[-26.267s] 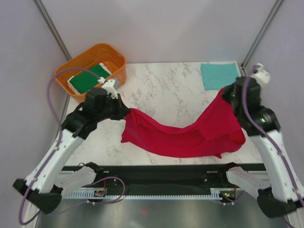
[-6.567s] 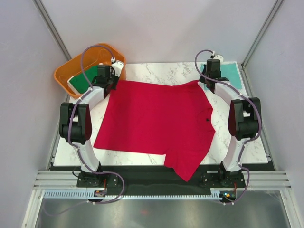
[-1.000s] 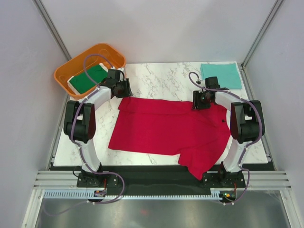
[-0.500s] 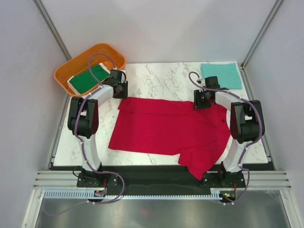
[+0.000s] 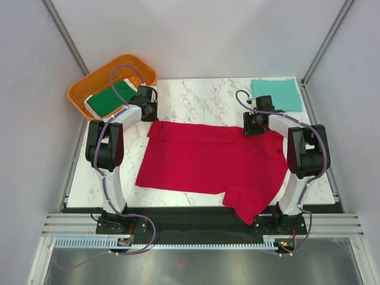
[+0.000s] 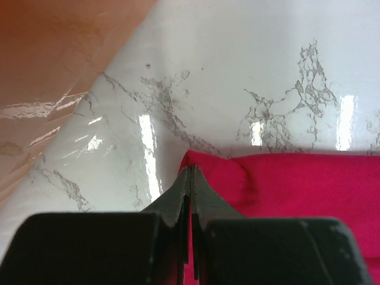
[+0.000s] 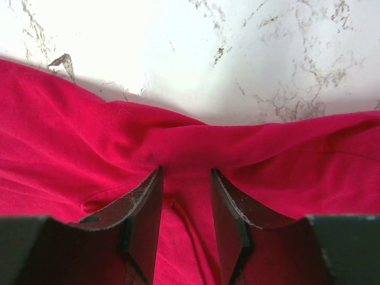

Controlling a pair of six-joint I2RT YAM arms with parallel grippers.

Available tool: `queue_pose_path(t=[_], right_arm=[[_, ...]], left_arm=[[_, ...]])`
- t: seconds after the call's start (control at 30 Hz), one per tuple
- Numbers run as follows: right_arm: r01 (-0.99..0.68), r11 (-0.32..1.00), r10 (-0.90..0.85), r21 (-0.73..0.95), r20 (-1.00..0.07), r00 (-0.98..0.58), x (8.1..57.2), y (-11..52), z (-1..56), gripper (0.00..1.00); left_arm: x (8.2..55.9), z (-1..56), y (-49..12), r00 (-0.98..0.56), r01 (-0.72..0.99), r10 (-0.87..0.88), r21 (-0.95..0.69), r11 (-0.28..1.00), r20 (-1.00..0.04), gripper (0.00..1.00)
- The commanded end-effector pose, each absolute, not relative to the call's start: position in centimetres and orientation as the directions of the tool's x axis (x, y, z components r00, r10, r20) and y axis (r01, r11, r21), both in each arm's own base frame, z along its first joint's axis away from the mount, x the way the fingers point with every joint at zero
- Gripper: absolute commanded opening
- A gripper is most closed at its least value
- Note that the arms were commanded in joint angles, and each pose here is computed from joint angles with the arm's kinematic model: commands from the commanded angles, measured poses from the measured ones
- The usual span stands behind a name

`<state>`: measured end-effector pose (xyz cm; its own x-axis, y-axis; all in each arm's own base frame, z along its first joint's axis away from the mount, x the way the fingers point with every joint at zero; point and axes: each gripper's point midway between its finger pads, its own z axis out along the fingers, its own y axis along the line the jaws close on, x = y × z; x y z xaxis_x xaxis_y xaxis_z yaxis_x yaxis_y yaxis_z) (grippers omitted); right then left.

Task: Fold and stack the t-shirts
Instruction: Fold the tshirt

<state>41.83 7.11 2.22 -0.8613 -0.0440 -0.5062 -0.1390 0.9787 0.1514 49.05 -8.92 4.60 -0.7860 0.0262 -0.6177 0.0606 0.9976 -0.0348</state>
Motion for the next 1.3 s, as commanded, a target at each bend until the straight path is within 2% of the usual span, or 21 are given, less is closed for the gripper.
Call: queue_pose_path(t=[0.0,0.23,0.4,0.53,0.63,1.13,1.27], right_arm=[[-0.138,0.984,-0.059,0.114,-0.522,-0.851,42.4,6.5,2.0,0.45],[-0.074,0.993,-0.013,0.09,-0.55,-0.835,43.0,5.7,3.3,0.43],[0.114,0.991,0.132,0.069,-0.615,-0.777,43.9,2.7,6.7,0.43],[0.313,0.946,0.301,0.088,-0.599,-0.742,42.6,-2.5,7.2,0.44],[0.358,0.929,0.34,0.094,-0.598,-0.726,42.1,-4.3,7.3,0.46],[0.266,0.952,0.305,0.152,-0.548,-0.779,43.1,-4.6,4.6,0.47],[0.242,0.956,0.294,0.167,-0.537,-0.791,43.1,-4.2,3.7,0.45]], left_arm=[[50.2,4.7,-7.9,-0.779,0.008,-0.016,-0.036,0.999,-0.627,0.02],[50.2,4.6,-7.0,-0.781,-0.03,-0.028,-0.007,1.0,-0.624,0.02],[50.3,4.5,-7.2,-0.783,-0.021,-0.029,-0.02,1.0,-0.621,0.02],[50.4,4.5,-7.2,-0.783,-0.019,-0.026,-0.018,1.0,-0.621,0.02],[50.5,4.5,-7.2,-0.783,-0.018,-0.023,-0.015,1.0,-0.621,0.02],[50.7,4.4,-7.0,-0.783,-0.026,-0.024,-0.006,1.0,-0.622,0.02],[50.6,4.4,-6.9,-0.784,-0.03,-0.025,-0.003,1.0,-0.62,0.02]])
